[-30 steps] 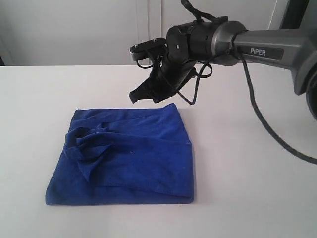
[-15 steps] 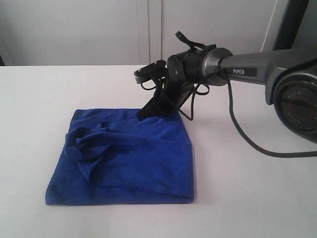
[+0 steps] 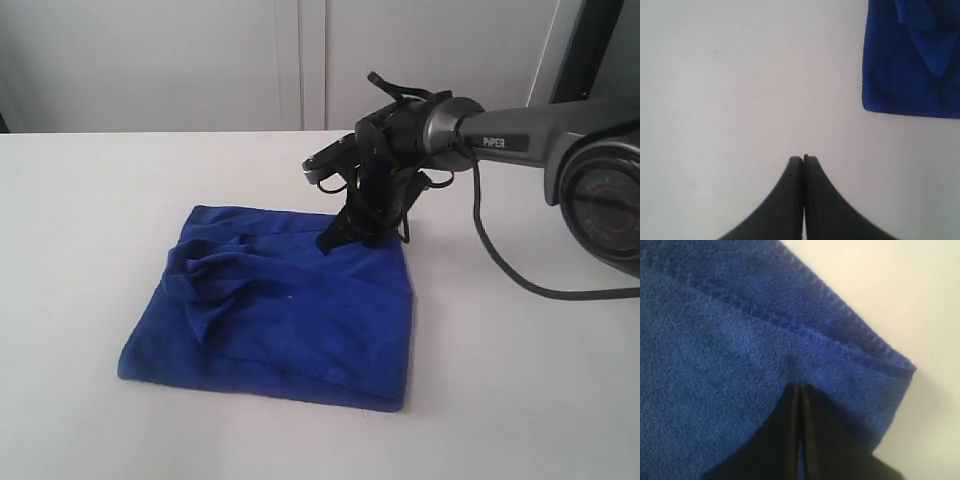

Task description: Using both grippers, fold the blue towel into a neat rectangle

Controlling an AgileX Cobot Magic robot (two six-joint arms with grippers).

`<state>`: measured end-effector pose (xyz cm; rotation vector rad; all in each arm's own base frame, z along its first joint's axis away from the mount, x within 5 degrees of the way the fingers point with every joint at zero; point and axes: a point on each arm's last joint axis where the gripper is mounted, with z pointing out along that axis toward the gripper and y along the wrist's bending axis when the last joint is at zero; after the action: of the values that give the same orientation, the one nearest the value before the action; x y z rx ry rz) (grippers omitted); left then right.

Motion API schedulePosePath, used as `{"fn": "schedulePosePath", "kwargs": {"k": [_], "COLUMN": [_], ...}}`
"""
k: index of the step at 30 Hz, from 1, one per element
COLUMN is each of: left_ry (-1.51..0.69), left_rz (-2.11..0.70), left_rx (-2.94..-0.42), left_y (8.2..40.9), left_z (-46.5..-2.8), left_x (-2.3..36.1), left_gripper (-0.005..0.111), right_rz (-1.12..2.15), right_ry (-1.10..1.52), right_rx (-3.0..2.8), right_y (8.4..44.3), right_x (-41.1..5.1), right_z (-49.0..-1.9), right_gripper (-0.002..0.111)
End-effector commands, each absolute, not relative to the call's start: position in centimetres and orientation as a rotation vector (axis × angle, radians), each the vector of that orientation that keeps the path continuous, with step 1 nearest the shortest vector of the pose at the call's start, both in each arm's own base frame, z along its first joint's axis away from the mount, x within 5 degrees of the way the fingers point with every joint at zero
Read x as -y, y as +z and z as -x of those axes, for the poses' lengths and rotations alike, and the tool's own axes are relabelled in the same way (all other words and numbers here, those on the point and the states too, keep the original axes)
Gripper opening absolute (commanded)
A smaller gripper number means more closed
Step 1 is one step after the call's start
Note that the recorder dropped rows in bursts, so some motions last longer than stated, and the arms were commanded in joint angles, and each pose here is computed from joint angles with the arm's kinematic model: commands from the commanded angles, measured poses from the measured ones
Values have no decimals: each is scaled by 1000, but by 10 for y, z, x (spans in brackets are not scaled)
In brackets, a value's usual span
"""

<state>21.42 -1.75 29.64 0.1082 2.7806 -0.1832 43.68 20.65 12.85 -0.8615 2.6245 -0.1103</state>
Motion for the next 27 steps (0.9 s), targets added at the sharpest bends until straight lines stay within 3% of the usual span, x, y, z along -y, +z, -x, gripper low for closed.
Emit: {"fn": "schedulePosePath", "kwargs": {"k": [1, 10, 27], "left_ry": [-195, -195, -195], "left_rz": [-104, -104, -104], "left_rx": [-2792, -2792, -2792], "left_y": [296, 296, 296], "left_z": [-211, -211, -211], "left_x": [17, 17, 17], "left_gripper": [0, 0, 0], "right_rz": [816, 730, 600], "right_ry": [-206, -303, -305], "right_rx": [-2755, -2910, -2975], "right_y": [124, 116, 127], "right_x": [-182, -148, -118], "right_z": [-436, -424, -351], "right_gripper": [0, 0, 0]}}
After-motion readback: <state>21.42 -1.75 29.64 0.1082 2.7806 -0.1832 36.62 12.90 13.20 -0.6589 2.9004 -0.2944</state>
